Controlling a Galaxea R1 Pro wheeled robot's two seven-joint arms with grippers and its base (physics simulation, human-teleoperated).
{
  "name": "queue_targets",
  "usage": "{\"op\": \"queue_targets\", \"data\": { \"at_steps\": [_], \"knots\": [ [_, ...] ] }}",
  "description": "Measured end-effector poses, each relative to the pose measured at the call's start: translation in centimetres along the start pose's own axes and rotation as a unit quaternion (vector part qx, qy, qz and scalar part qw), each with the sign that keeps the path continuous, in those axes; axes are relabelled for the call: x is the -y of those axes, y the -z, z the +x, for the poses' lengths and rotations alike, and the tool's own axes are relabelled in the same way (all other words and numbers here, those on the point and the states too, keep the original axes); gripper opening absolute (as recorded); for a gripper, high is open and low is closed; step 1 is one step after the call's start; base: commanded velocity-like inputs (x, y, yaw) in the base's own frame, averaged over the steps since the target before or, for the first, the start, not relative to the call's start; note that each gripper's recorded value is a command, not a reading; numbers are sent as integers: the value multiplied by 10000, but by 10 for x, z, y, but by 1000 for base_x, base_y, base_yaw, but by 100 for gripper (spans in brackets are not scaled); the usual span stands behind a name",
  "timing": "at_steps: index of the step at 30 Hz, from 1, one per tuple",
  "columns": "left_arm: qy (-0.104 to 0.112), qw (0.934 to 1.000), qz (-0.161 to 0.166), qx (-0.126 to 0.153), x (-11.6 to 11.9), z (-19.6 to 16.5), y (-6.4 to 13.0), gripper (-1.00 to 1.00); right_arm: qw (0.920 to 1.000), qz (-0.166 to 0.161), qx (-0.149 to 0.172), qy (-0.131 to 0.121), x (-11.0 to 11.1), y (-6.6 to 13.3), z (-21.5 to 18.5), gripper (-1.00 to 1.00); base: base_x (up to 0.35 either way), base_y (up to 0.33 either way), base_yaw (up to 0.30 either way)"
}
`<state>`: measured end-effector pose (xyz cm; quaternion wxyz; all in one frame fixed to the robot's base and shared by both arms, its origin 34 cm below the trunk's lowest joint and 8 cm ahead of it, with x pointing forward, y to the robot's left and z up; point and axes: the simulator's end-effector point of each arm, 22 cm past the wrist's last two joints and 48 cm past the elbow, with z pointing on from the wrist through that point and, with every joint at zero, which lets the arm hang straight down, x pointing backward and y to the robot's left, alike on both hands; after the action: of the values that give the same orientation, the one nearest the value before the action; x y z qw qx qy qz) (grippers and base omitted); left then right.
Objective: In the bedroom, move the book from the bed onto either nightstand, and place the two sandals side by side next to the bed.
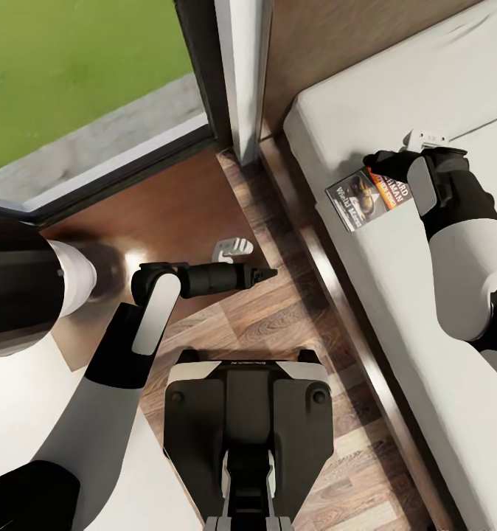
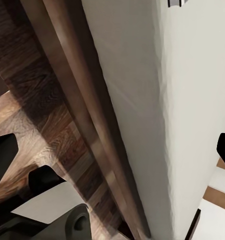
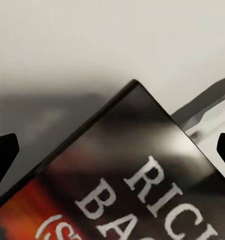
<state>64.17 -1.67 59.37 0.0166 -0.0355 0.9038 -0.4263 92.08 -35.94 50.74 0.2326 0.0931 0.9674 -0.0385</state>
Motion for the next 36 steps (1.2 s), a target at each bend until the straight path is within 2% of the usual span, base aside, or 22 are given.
{"op": "queue_targets", "data": {
  "at_steps": [14,26,36],
  "knots": [
    [-19,10000,1,18,1,-1,1,100,10000,-20,49,10,-1,0,0,100,0,0,0],
    [-4,10000,-3,3,0,1,1,100,9989,7,476,0,0,-5,-9,100,0,0,0],
    [-9,10000,-7,5,-1,1,2,100,9982,20,603,-13,2,-7,-11,100,0,0,0]
  ]
}}
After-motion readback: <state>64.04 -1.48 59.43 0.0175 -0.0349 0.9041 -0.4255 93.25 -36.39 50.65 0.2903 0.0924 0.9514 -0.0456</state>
